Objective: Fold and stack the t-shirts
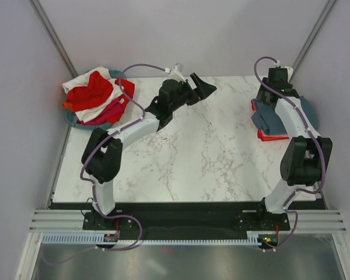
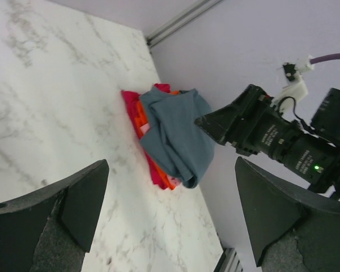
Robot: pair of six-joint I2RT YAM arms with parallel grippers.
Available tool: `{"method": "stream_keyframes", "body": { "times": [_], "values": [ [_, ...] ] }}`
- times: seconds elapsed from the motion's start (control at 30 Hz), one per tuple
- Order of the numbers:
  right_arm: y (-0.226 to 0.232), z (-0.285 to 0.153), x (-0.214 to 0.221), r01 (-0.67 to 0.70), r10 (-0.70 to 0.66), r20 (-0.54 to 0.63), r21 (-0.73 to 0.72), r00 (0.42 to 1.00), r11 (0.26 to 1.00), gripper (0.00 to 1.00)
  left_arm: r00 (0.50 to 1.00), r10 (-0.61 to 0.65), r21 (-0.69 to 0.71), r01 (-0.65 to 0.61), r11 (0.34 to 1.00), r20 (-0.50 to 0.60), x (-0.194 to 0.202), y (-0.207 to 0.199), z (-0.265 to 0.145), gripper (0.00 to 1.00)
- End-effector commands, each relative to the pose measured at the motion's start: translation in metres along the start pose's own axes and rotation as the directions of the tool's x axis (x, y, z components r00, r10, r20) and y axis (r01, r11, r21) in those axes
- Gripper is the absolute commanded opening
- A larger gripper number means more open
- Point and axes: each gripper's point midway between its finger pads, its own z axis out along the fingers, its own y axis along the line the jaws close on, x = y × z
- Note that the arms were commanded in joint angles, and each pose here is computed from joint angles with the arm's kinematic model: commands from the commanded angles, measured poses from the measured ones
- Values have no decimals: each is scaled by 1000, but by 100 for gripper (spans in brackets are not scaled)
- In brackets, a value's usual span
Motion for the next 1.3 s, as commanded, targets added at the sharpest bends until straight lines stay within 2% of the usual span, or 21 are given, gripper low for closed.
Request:
{"method": "stream_keyframes", "body": {
  "times": [0.0,0.03,0.07,0.13,0.2,0.27,0.3,0.4,0.53,0.57,0.7,0.8,0.93,1.0,1.03,1.1,1.13,1.2,1.27],
  "values": [
    [-10,-27,6,120,-121,-1,112,993,986,72,997,35,-66,-39,997,-67,0,20,-32,100],
    [-17,-29,9,141,-141,-16,159,990,977,70,994,30,-108,-41,993,-106,9,34,-42,100],
    [5,-37,14,190,-190,-11,133,982,973,68,995,35,-101,-45,994,-97,1,25,-53,100],
    [11,-44,20,253,-253,-17,161,967,954,67,993,25,-140,-40,989,-113,8,38,-70,100],
    [26,-54,26,318,-322,-9,193,947,928,68,996,30,-138,-42,990,-89,1,30,-90,100],
    [42,-59,38,396,-399,-27,201,917,896,68,995,20,-184,-38,982,-99,11,48,-107,100],
    [40,-61,38,418,-425,-29,251,905,873,68,996,25,-174,-39,984,-84,6,40,-118,100],
    [38,-59,46,496,-504,-73,351,860,794,72,994,12,-229,-37,973,-107,17,58,-139,100],
    [30,-44,64,594,-580,-182,438,794,675,75,993,24,-262,-53,964,-114,21,66,-168,100],
    [31,-43,66,600,-586,-187,442,789,667,74,993,24,-262,-54,963,-115,22,67,-171,100],
    [45,-44,83,615,-595,-190,398,781,680,71,990,43,-266,-79,961,-137,28,70,-186,100],
    [68,-52,99,599,-582,-152,287,799,748,71,986,49,-290,-95,952,-161,32,75,-195,100],
    [105,-73,132,551,-550,-43,108,834,828,73,975,64,-337,-134,932,-213,44,90,-210,100],
    [123,-87,164,561,-561,-8,7,828,828,75,973,84,-347,-157,925,-215,46,93,-219,100],
    [137,-98,158,513,-510,65,-47,858,857,75,970,82,-363,-164,917,-230,53,102,-225,100],
    [147,-109,188,507,-499,89,-142,862,850,76,970,100,-382,-180,907,-220,54,109,-234,100],
    [158,-119,181,460,-438,146,-189,887,868,77,969,107,-385,-188,903,-223,59,113,-243,100],
    [156,-123,202,455,-429,159,-220,889,863,77,967,123,-396,-204,895,-221,61,118,-251,100],
    [158,-130,198,431,-385,220,-226,896,874,77,965,148,-401,-227,888,-217,65,124,-263,100]
  ]
}}
